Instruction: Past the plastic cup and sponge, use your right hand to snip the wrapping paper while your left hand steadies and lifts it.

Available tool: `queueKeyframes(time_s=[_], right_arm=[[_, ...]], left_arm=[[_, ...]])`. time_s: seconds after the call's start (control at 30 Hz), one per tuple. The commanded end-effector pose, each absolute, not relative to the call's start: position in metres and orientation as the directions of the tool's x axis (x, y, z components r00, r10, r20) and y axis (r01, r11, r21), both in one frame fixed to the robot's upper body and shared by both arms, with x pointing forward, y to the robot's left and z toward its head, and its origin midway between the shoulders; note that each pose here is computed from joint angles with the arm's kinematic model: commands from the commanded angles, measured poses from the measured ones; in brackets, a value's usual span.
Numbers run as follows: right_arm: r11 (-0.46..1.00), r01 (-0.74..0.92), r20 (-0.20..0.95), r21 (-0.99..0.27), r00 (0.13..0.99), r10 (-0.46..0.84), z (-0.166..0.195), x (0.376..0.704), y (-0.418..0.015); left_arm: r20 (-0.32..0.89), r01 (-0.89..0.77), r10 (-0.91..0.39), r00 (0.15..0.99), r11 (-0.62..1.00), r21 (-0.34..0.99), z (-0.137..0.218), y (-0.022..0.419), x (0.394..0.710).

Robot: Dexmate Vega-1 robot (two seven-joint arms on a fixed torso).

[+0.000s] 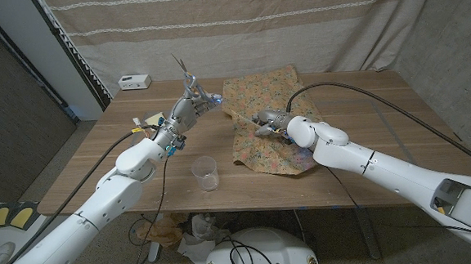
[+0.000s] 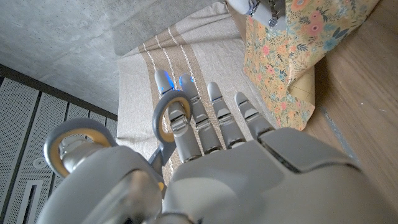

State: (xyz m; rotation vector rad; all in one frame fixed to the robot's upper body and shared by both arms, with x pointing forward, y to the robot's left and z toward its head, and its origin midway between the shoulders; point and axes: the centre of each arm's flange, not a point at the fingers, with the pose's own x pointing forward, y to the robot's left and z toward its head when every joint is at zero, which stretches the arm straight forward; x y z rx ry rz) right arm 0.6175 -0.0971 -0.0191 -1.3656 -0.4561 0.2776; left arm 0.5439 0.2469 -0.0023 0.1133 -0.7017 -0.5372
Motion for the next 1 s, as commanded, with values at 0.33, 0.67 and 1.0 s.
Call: queueKeyframes(time_s=[0.33, 0.67, 1.0], right_arm=[[0.33, 0.233, 0.367, -0.915, 0.821, 0.437, -0.015, 0.608, -0.111], [0.349, 0.299, 0.435, -0.888, 0.791, 0.43, -0.013, 0.603, -0.112], [0.38, 0.352, 0.498, -0.855, 0.762, 0.414, -0.01, 0.6, -0.114]], left_arm=[[0.584, 0.438, -0.516, 0.627, 0.853, 0.283, 0.0, 0.244, 0.544], [0.582, 0.44, -0.52, 0.625, 0.851, 0.287, -0.001, 0.244, 0.542], [0.577, 0.446, -0.533, 0.619, 0.843, 0.3, 0.001, 0.243, 0.541]])
